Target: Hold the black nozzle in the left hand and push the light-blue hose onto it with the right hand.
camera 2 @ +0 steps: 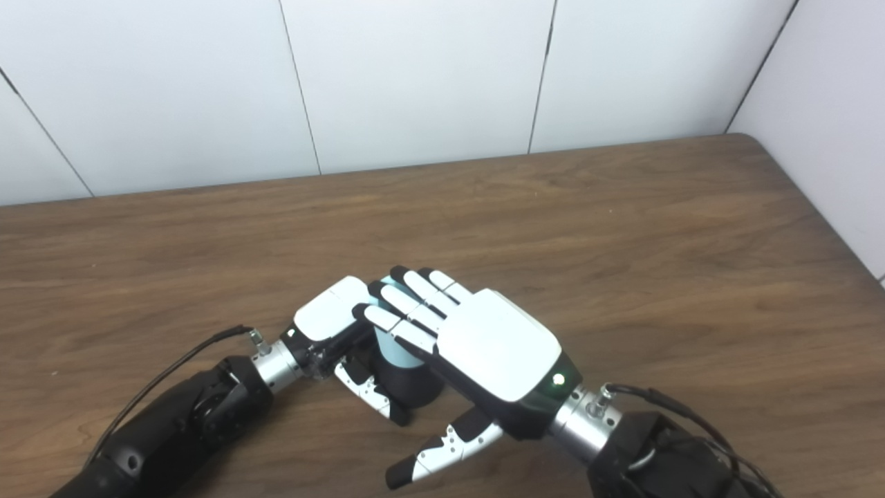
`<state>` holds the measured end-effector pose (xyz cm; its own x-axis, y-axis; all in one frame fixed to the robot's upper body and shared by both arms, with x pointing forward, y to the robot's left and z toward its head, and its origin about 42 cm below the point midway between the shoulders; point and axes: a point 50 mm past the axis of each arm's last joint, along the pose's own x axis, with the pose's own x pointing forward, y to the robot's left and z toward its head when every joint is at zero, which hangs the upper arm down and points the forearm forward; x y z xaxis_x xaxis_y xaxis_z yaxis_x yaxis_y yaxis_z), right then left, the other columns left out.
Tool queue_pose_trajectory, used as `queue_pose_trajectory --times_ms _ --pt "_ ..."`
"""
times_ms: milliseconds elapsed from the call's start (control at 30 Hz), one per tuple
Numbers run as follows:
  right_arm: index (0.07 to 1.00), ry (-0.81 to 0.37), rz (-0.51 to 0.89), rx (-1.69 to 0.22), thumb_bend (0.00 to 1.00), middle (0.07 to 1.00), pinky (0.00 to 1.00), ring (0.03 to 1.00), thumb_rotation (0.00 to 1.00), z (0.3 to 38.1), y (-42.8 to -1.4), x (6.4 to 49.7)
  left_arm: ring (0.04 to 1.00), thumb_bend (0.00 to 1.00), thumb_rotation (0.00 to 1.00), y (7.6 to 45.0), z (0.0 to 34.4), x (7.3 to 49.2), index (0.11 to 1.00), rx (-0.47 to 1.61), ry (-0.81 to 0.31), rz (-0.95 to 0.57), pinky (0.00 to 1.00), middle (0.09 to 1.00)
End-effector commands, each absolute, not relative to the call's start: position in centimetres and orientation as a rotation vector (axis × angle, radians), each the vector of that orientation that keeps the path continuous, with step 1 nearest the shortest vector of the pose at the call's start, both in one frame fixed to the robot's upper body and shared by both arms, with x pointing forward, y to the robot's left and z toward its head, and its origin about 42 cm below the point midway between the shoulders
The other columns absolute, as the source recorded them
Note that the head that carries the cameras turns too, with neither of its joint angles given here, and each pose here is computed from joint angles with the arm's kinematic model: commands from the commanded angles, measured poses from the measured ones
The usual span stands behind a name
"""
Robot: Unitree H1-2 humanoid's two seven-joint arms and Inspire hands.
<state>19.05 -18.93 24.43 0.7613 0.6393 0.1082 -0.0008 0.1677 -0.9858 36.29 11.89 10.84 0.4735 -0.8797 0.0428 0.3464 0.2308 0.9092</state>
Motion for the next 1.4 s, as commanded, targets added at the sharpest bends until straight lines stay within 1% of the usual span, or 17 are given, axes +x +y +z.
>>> queue_pose_trajectory --times_ms 0,67,133,267,333,500,600,667,767,800,933,1200,1233,1267,1300,1333,1367 --pt "0.968 -0.469 0.632 -1.333 0.86 0.995 1.0 0.996 0.93 21.9 -19.1 19.2 0.275 0.52 0.0 16.6 0.3 29.9 0.485 1.17 -0.222 -1.274 0.23 0.473" --pt "0.992 -0.484 0.612 -1.322 0.89 0.999 1.0 0.999 0.94 22.7 -18.9 19.7 0.27 0.52 0.0 16.5 0.2 29.9 0.485 1.171 -0.226 -1.27 0.23 0.474" --pt "0.999 -0.495 0.598 -1.319 0.92 1.0 1.0 1.0 0.93 23.2 -18.7 20.0 0.292 0.52 0.0 16.5 0.2 29.9 0.513 1.172 -0.225 -1.273 0.24 0.415" --pt "1.0 -0.506 0.569 -1.314 0.95 1.0 1.0 1.0 0.92 23.7 -18.6 20.5 0.313 0.51 0.0 16.4 0.1 30.0 0.522 1.17 -0.222 -1.274 0.27 0.403" --pt "1.0 -0.509 0.553 -1.312 0.96 1.0 1.0 1.0 0.92 23.9 -18.6 20.6 0.284 0.52 0.0 16.3 0.1 30.0 0.495 1.17 -0.227 -1.269 0.24 0.455" --pt "1.0 -0.497 0.529 -1.305 0.99 1.0 1.0 1.0 0.91 24.1 -18.4 20.8 0.269 0.52 0.0 16.3 0.1 30.0 0.485 1.182 -0.234 -1.273 0.23 0.473" --pt "1.0 -0.505 0.52 -1.289 1.0 1.0 1.0 1.0 0.89 24.0 -18.4 20.7 0.247 0.52 0.0 16.3 0.2 30.0 0.485 1.183 -0.237 -1.272 0.21 0.472" --pt "1.0 -0.519 0.512 -1.279 1.0 1.0 1.0 1.0 0.89 24.1 -18.4 20.5 0.263 0.52 0.0 16.4 0.2 30.1 0.485 1.179 -0.228 -1.272 0.22 0.473" --pt "1.0 -0.556 0.472 -1.254 1.0 1.0 0.93 1.0 0.87 24.1 -18.4 20.4 0.267 0.52 0.0 16.5 0.1 30.3 0.485 1.187 -0.224 -1.265 0.23 0.473" --pt "0.998 -0.572 0.453 -1.247 1.0 1.0 0.89 1.0 0.87 24.0 -18.5 20.3 0.288 0.52 0.0 16.6 0.1 30.3 0.505 1.194 -0.218 -1.263 0.24 0.43" --pt "0.969 -0.608 0.411 -1.216 0.99 0.994 0.86 0.995 0.88 23.5 -18.6 20.2 0.329 0.51 0.0 16.9 0.0 30.6 0.522 1.215 -0.197 -1.253 0.28 0.407" --pt "0.912 -0.637 0.385 -1.187 0.94 0.958 0.84 0.96 0.88 22.7 -19.0 19.7 0.32 0.51 0.0 17.3 0.1 31.0 0.522 1.212 -0.143 -1.24 0.28 0.401" --pt "0.907 -0.64 0.383 -1.185 0.94 0.953 0.83 0.952 0.88 22.7 -19.0 19.7 0.317 0.52 0.0 17.3 0.1 31.0 0.505 1.21 -0.146 -1.241 0.27 0.437" --pt "0.907 -0.641 0.381 -1.184 0.94 0.951 0.83 0.947 0.88 22.7 -19.0 19.6 0.319 0.52 0.0 17.3 0.1 31.0 0.512 1.209 -0.149 -1.242 0.28 0.419" --pt "0.905 -0.645 0.377 -1.181 0.94 0.949 0.82 0.945 0.88 22.7 -19.0 19.6 0.32 0.52 0.0 17.3 0.1 31.0 0.499 1.21 -0.149 -1.243 0.28 0.446" --pt "0.904 -0.65 0.372 -1.177 0.94 0.945 0.81 0.936 0.88 22.7 -19.1 19.5 0.319 0.52 0.0 17.3 0.1 31.0 0.512 1.21 -0.149 -1.243 0.29 0.419" --pt "0.9 -0.655 0.369 -1.172 0.94 0.939 0.8 0.928 0.87 22.7 -19.1 19.5 0.298 0.52 0.0 17.3 0.1 31.0 0.5 1.209 -0.146 -1.243 0.26 0.445"
